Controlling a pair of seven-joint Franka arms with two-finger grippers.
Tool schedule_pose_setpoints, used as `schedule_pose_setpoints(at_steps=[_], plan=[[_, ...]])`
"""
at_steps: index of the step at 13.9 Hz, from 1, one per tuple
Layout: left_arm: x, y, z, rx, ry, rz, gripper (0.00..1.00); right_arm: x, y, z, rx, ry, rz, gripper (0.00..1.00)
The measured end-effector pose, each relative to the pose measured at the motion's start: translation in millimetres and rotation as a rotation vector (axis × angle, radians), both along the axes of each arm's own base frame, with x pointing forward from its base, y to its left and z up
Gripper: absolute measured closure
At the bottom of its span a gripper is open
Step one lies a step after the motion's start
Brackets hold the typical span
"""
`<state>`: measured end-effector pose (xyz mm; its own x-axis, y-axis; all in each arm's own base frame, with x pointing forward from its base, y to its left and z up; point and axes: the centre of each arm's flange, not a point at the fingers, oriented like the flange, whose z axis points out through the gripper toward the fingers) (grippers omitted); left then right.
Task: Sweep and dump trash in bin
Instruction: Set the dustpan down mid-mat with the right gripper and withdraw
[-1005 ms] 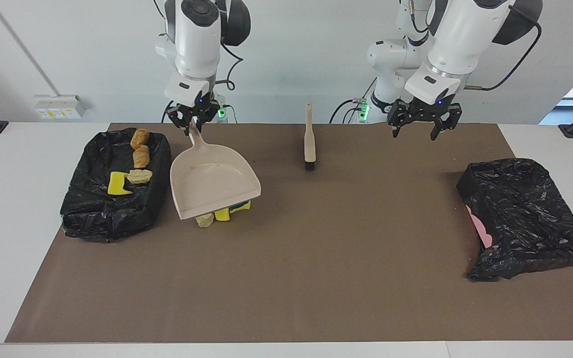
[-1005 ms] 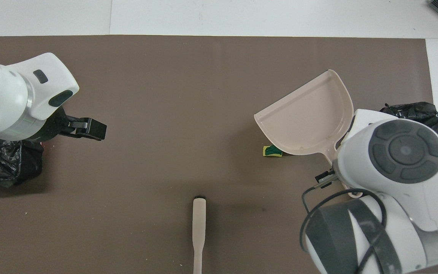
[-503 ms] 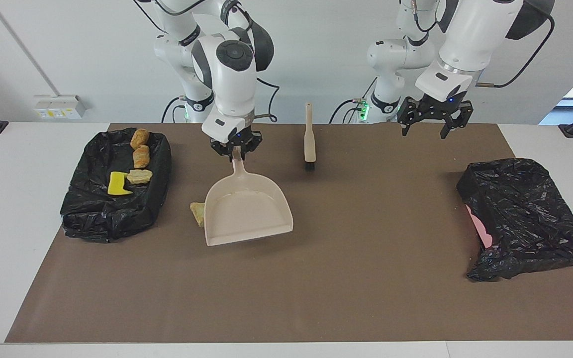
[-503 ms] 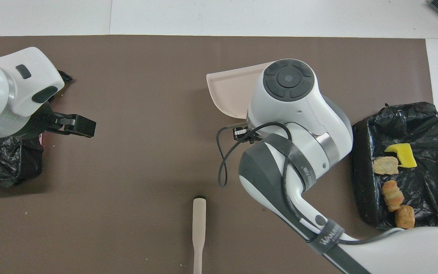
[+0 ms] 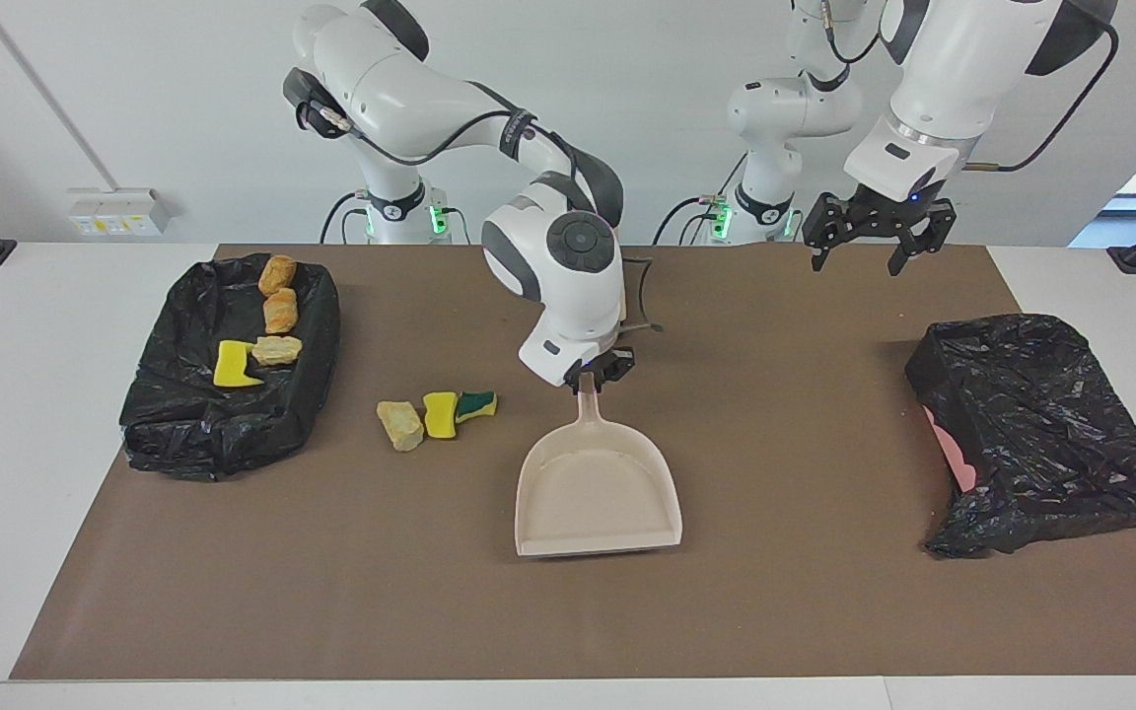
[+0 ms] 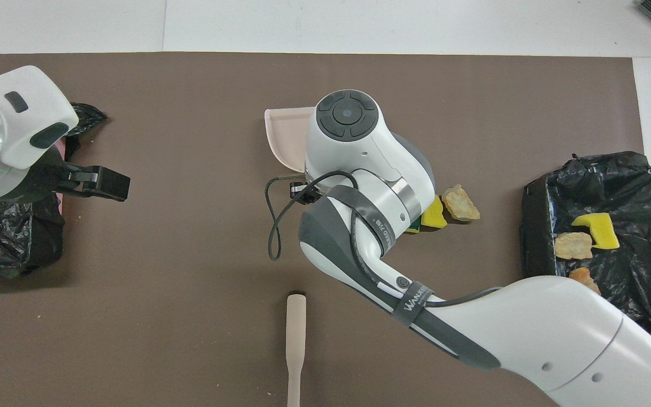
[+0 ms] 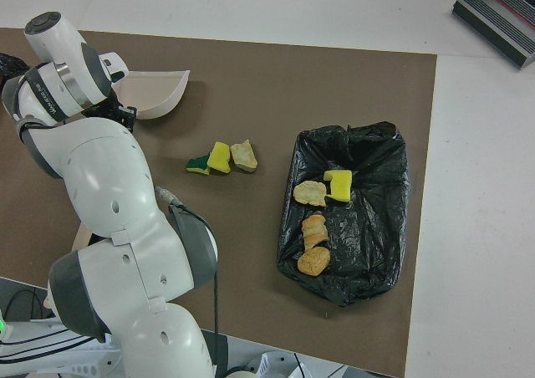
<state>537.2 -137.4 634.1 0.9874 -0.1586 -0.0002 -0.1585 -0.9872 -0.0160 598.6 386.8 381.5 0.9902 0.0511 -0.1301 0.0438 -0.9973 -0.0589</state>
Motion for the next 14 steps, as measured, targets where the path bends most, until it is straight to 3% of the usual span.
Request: schedule_pose_setpoints(at_steps=[4,8,9,12,14], plan=[[3,10,0,0.0,0.001,0.018,0.0,2.1,12,-10,0.041,-0.025,-0.006,0.68],[6,29,1,0.001,0.001,0.042,0.0,-9.3,35,-32,0.036,-0.019,-0.006,0.68],[6,31,2,0.001,0.0,0.045,0.0,-10.2,37,-32,0.027,-0.028,0.0,0.63],[5,35,5,0.001,-0.005,0.052,0.0,-13.1,35,-14,-0.006,-0.05,0.017,0.32],[5,40,5,0.002,-0.001,0.061,0.0,-36.9,40,25,-0.029,-0.036,0.051,0.07]])
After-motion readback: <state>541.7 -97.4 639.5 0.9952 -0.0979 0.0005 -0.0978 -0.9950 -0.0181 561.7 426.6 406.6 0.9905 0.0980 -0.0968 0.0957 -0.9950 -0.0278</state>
